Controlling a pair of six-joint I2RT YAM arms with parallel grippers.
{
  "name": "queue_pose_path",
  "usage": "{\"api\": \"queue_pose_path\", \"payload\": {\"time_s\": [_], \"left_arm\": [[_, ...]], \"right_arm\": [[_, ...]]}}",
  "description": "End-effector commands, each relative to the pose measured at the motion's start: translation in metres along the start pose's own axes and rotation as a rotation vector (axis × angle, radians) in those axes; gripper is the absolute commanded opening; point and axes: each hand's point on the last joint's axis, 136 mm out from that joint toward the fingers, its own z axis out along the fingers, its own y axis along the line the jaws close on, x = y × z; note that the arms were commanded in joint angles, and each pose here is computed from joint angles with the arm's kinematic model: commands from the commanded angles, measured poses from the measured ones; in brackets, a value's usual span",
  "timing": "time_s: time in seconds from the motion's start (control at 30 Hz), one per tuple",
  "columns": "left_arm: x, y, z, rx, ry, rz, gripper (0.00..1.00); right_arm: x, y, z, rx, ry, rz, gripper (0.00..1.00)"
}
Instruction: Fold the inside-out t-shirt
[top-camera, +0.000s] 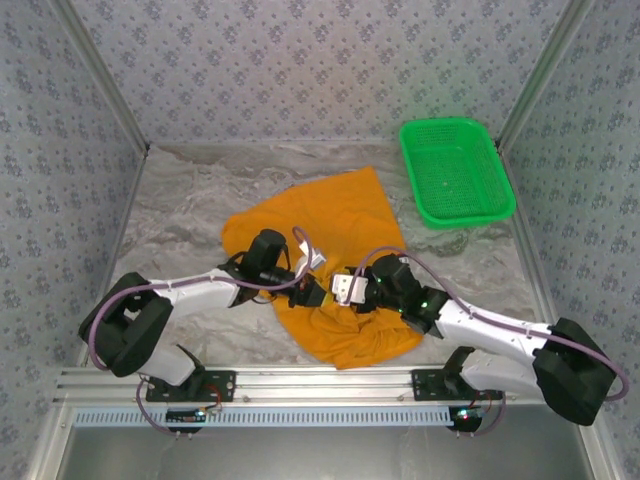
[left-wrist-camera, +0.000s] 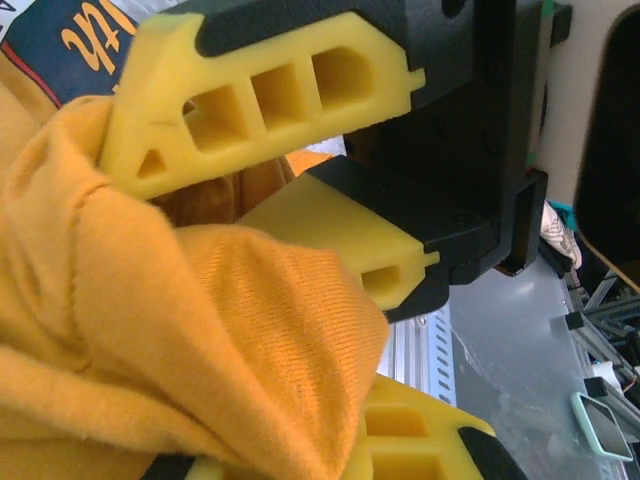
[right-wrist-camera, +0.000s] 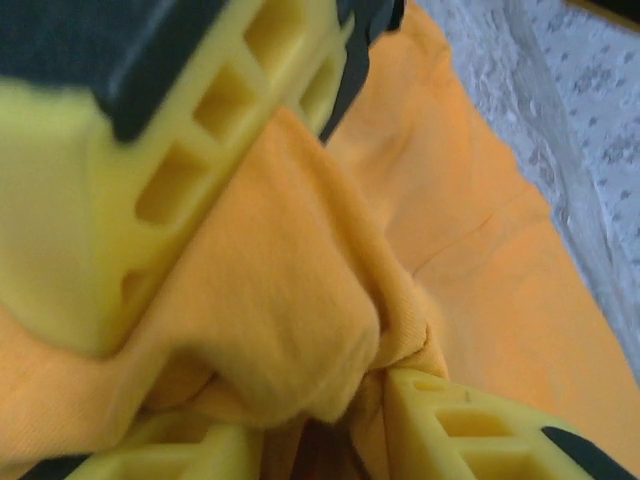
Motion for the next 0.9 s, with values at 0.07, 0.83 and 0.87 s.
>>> {"api": "queue_pose_path", "payload": {"time_s": [0.07,0.83,0.87], "left_arm": [[-0.009,0.005,-0.006,-0.070,-0.013,0.082,0.08],[-0.030,0.139,-0.047,-0.611,-0.025,-0.258,0.34],[-0.026,0.133,-0.052,-0.615,-0.021,-0.265,0.35]], "right_arm": [[-0.045,-0.011,-0.020,-0.040,-0.240,-0.042,0.03],[-0.031,-0.009,-0.016,-0.174,-0.054,0.285,0.36],[-0.028,-0.006,-0.012,-0.176,-0.029,0.293,0.38]]}}
